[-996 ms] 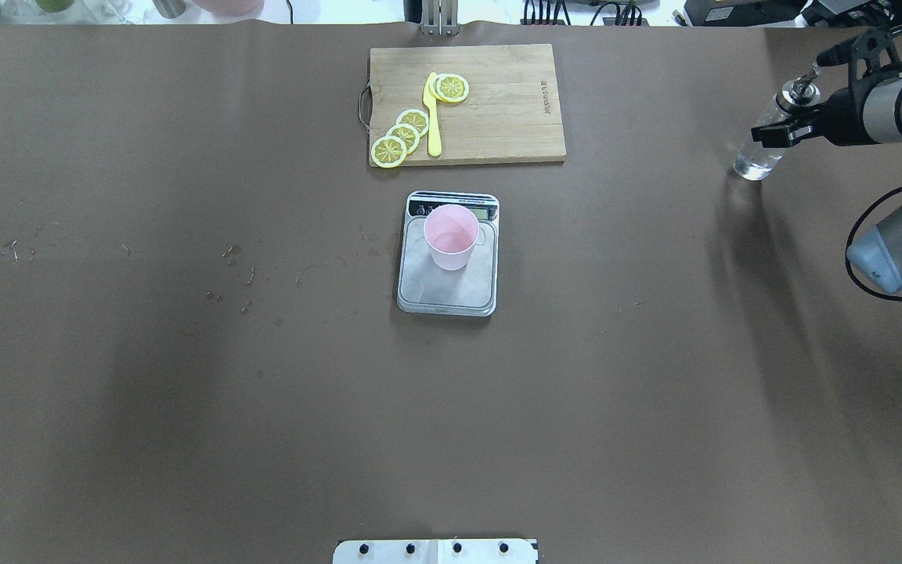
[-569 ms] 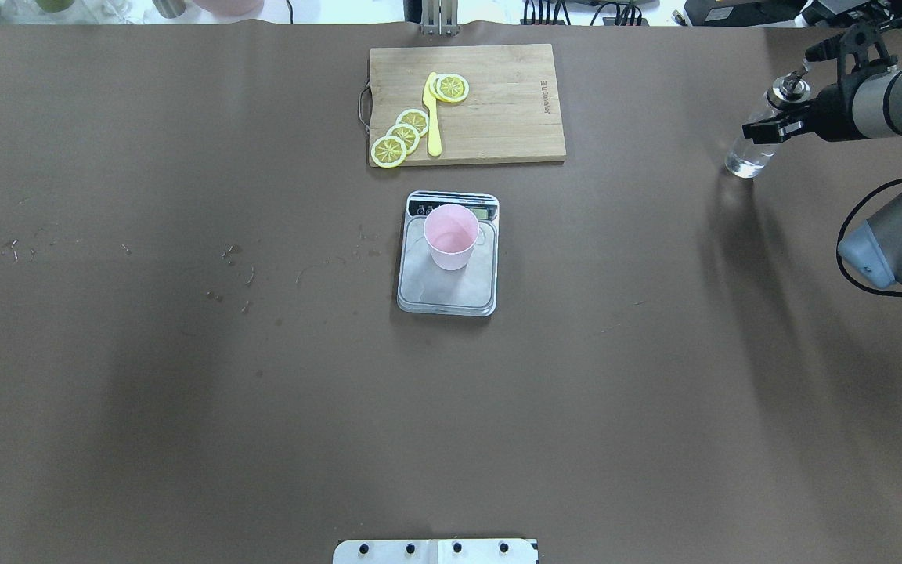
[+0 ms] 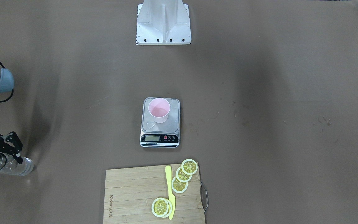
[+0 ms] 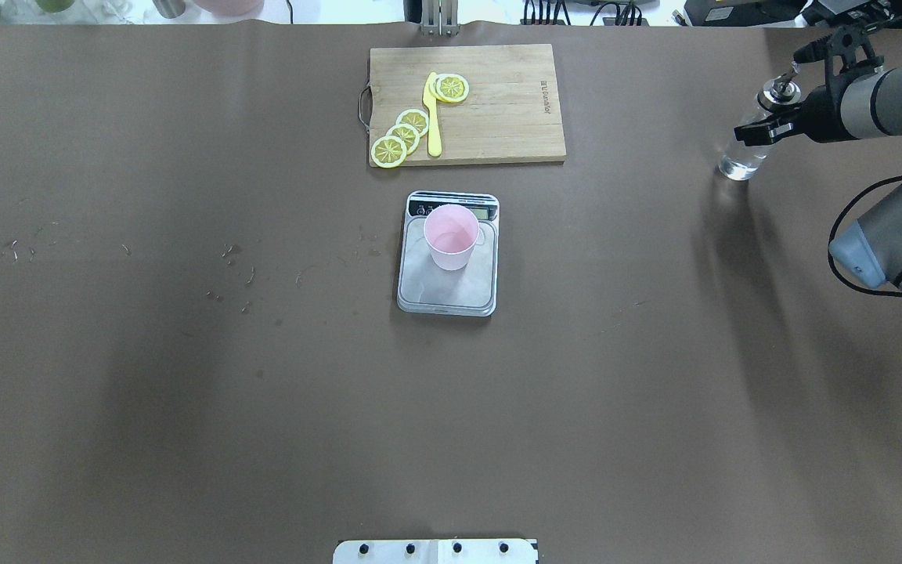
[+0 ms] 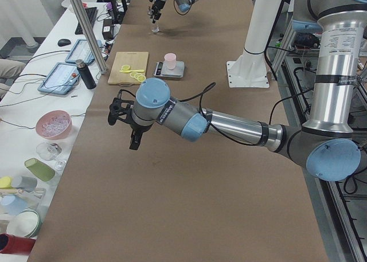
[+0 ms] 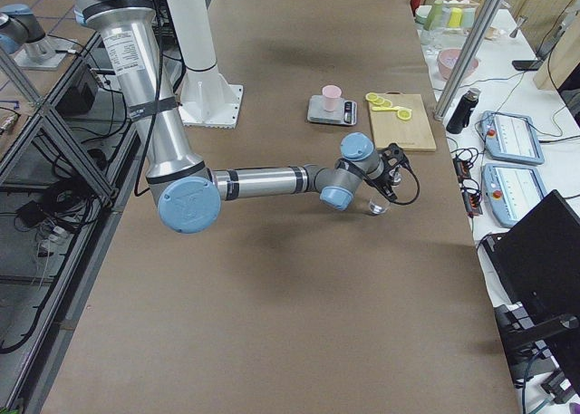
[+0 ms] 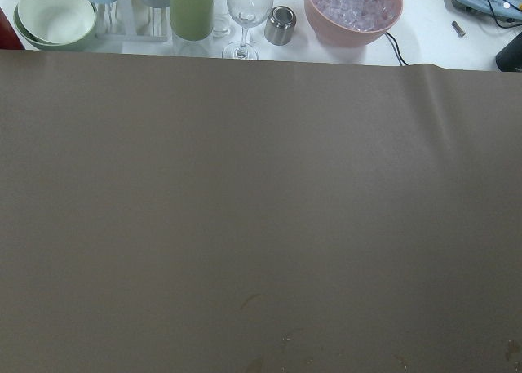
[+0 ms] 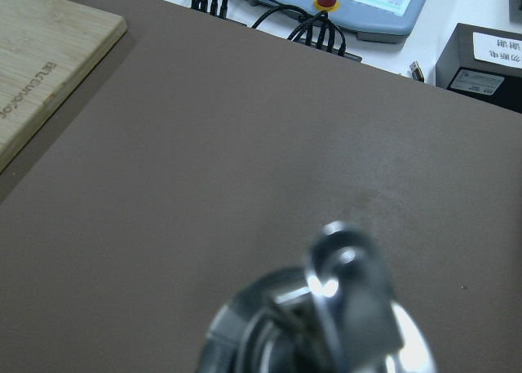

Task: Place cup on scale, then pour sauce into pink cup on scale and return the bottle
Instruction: 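Lower the glass bottle onto the table beside the cutting board with the right gripper, then open the right gripper and pull it back away from the bottle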

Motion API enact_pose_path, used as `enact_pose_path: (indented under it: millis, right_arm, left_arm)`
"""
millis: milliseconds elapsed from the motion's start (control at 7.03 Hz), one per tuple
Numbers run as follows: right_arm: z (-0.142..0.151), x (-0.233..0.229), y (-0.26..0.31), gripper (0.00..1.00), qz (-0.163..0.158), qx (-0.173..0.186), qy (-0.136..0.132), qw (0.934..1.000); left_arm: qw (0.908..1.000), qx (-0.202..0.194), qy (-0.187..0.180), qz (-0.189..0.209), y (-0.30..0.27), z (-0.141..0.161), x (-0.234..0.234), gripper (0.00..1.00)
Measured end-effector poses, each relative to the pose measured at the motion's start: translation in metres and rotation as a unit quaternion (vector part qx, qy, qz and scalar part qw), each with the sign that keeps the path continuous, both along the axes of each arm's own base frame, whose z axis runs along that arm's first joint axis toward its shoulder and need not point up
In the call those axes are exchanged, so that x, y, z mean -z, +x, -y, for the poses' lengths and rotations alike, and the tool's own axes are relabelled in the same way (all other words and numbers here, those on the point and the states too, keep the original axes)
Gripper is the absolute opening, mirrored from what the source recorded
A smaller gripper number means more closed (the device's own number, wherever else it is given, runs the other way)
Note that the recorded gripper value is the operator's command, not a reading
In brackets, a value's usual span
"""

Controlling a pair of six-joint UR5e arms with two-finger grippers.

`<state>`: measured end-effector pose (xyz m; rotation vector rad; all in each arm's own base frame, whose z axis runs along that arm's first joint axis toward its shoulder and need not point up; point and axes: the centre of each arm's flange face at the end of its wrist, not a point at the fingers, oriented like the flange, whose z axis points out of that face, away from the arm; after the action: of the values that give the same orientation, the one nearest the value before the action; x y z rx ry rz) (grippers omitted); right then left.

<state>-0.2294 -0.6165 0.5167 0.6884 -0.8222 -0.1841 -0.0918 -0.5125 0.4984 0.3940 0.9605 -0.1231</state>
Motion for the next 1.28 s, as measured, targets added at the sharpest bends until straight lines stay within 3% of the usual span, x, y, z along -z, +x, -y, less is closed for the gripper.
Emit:
enact_pose_path:
  millis: [142, 427, 712, 854, 996, 1281]
  right_arm:
    - [0.0008, 0.0009, -0.0015, 0.24, -0.001, 0.001, -0.001, 1.0]
    - [0.0015, 0.0017, -0.0024, 0.6, -0.001, 0.002, -0.002, 1.0]
    - [0.0014, 0.0022, -0.0029, 0.77, -0.002, 0.003, 0.001, 1.0]
    - [0.0012, 0.0024, -0.003, 0.91, -0.003, 0.004, 0.004, 1.0]
    - [0.0007, 0.0021, -0.0031, 0.99, -0.003, 0.004, 0.006, 1.0]
    - [0.0, 0.001, -0.0041, 1.0, -0.005, 0.004, 0.008, 0.9999]
  left_arm:
    - [1.0, 0.0, 0.0, 0.0, 0.0, -0.0001, -0.0002, 0.97]
    - [1.0, 0.0, -0.001, 0.0, 0.0002, -0.0001, -0.0006, 0.97]
    - [1.0, 0.0, 0.0, 0.0, 0.0003, 0.0001, -0.0009, 0.97]
    - [1.0, 0.0, -0.001, 0.001, 0.0003, 0.0001, -0.0011, 0.97]
    - [1.0, 0.0, -0.001, 0.001, 0.0003, 0.0001, -0.0015, 0.97]
    - [1.0, 0.0, -0.001, 0.001, 0.0003, 0.0003, -0.0017, 0.97]
